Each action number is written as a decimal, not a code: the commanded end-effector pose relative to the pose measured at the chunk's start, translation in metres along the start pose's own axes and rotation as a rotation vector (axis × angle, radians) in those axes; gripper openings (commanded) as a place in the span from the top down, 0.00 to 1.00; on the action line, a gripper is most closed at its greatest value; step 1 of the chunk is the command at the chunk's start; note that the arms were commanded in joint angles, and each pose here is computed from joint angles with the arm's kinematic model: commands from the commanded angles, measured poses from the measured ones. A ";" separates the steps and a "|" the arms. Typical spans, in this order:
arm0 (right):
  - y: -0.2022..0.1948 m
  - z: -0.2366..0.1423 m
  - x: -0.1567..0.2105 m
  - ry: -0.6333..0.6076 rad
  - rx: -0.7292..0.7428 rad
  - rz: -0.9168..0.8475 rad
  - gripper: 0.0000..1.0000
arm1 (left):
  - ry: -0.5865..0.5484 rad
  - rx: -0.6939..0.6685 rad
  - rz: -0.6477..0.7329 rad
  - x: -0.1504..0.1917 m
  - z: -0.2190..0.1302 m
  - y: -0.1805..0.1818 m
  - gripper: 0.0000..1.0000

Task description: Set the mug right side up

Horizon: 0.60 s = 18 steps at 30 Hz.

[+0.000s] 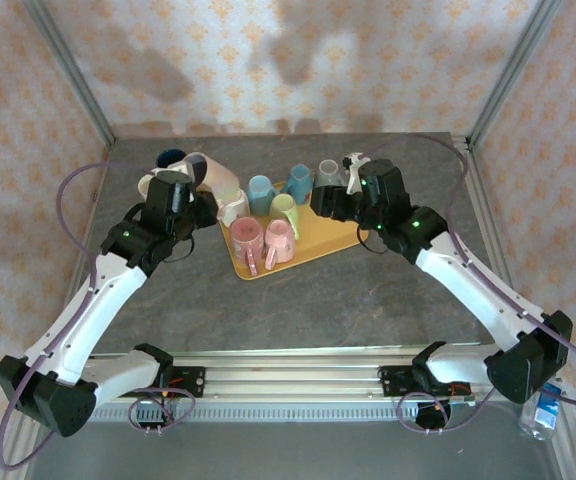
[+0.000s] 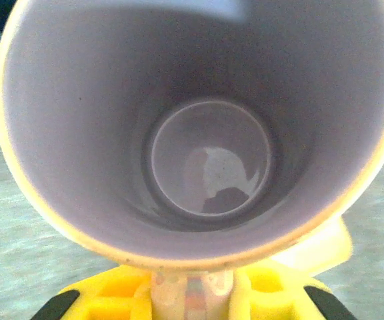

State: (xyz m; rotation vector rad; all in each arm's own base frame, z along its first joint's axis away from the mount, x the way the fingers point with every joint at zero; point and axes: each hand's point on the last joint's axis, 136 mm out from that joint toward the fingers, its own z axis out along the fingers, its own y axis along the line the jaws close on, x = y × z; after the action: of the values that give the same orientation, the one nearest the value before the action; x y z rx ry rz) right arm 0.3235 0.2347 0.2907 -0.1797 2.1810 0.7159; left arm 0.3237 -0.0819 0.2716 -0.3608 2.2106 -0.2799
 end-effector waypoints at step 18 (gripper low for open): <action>0.007 0.030 0.014 0.141 -0.029 -0.082 0.38 | -0.150 -0.705 0.038 -0.025 0.007 0.165 1.00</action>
State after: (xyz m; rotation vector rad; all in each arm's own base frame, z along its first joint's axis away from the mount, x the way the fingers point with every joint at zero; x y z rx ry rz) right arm 0.3307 0.2548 0.2575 -0.3130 2.3047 0.7006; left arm 0.3022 0.0622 0.2145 -0.6220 2.2492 0.5081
